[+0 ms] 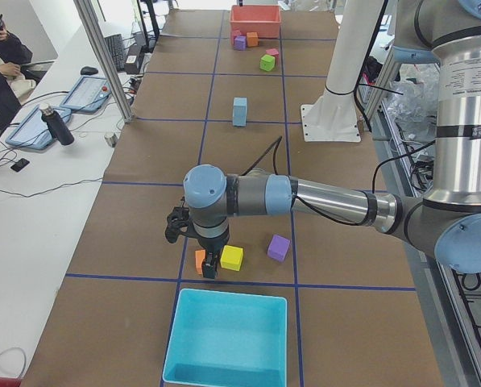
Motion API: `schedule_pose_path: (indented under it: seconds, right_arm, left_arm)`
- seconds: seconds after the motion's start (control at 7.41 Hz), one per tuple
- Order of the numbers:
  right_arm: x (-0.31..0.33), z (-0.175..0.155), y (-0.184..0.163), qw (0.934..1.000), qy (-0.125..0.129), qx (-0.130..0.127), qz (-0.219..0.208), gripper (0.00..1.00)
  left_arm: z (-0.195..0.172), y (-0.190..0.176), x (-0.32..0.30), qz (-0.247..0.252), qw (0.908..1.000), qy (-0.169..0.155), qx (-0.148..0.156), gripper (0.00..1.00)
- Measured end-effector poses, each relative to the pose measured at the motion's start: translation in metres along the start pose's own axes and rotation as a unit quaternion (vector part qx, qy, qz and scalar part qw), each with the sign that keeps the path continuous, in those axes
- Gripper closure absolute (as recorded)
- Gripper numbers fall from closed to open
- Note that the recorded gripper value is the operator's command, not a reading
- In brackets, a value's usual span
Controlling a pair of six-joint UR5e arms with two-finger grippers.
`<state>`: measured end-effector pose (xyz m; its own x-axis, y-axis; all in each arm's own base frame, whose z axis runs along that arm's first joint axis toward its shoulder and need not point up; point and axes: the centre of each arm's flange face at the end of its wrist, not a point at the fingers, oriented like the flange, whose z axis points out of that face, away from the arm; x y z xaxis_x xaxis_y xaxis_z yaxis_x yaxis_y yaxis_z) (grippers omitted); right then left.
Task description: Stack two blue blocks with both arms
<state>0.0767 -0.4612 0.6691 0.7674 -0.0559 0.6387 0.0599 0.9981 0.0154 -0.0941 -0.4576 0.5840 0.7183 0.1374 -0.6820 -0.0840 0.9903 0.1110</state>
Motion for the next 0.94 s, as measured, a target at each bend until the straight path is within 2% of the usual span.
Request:
schedule_pose_path:
  seconds: [0.94]
  right_arm:
    - [0.001,0.001,0.001,1.0000,0.000,-0.001,0.002,0.00]
  left_arm:
    - [0.019,0.013,-0.016,-0.022,0.9996,0.002,-0.020,0.02]
